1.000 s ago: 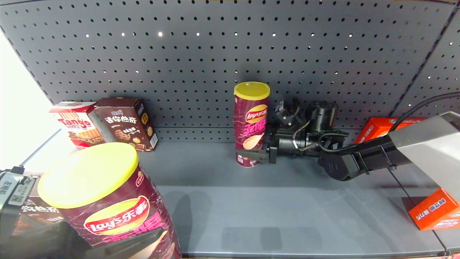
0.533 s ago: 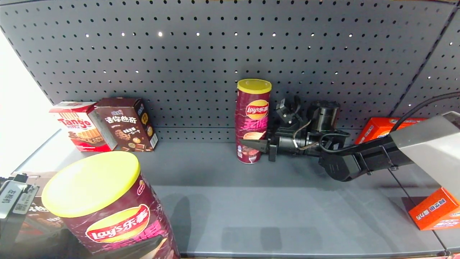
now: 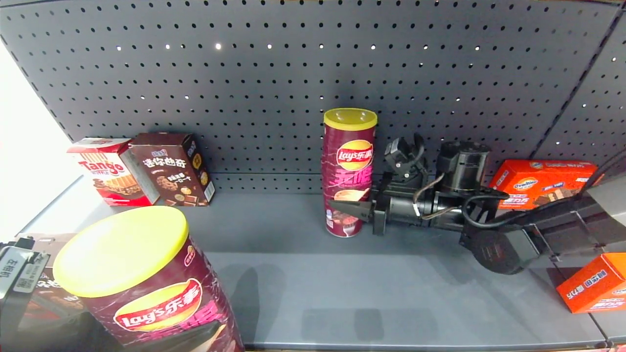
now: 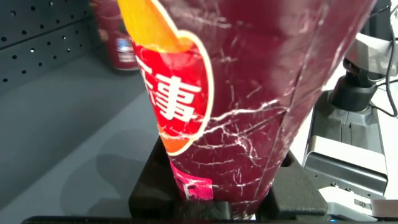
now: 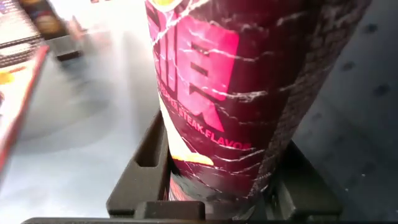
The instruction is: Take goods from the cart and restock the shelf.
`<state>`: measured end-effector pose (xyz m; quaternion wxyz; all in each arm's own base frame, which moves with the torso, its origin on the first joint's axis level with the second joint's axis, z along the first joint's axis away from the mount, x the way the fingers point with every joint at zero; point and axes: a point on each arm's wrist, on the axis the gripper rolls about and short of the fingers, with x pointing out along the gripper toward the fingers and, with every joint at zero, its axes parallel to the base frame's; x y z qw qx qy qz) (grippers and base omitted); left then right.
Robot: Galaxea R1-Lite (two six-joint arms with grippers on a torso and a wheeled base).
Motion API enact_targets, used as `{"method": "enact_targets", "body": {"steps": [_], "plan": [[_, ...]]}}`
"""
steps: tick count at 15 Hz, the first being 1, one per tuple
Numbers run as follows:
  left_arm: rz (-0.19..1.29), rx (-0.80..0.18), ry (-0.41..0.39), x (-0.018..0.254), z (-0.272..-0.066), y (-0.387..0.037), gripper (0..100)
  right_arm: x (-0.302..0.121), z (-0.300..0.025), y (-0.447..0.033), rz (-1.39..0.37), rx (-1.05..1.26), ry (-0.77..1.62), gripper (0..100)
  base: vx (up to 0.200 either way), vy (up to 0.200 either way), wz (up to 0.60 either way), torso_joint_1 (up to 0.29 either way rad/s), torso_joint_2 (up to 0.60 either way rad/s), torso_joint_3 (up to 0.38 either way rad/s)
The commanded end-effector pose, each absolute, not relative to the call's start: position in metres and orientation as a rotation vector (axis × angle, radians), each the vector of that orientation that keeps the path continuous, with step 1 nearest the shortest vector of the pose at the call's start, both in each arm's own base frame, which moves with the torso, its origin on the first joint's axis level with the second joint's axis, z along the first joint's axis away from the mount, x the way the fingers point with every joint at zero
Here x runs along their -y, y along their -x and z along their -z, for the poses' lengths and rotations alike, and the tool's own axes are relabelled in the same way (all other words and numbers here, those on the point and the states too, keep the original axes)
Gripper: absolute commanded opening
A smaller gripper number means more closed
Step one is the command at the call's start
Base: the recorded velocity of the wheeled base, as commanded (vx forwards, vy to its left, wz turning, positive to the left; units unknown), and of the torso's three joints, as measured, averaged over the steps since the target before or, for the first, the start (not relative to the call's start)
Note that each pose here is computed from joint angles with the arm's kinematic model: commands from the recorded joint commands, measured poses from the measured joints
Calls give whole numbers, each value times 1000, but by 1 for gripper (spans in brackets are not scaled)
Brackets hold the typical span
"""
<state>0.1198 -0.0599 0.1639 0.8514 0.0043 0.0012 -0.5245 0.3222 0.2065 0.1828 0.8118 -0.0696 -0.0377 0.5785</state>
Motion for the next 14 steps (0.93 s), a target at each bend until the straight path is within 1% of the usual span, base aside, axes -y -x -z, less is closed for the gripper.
{"method": "enact_targets", "body": {"steps": [1,3,4,6,7,8,11,14], "plan": [[1106,-1,-9,60,-164,-119,0,-200,-201,-282,-1225,143,152,0,0,0,0,0,0,0],[1103,-1,-9,60,-164,-120,0,-201,-201,-264,-1201,168,151,0,0,0,0,0,0,0],[1103,-1,-9,60,-164,-120,0,-200,-200,-246,-1219,175,146,0,0,0,0,0,0,0],[1103,-3,-9,60,-164,-119,0,-200,-196,-223,-1219,156,144,0,0,0,0,0,0,0],[1103,-3,-9,60,-164,-119,0,-200,-196,-223,-1219,156,144,0,0,0,0,0,0,0],[1085,-9,-8,57,-162,-120,0,-199,-188,-205,-1212,116,147,0,0,0,0,0,0,0],[1078,0,-10,56,-163,-118,0,-194,-164,-200,-1201,89,153,0,0,0,0,0,0,0],[1077,-7,-7,55,-161,-117,0,-198,-144,-205,-1173,68,155,0,0,0,0,0,0,0]]}}
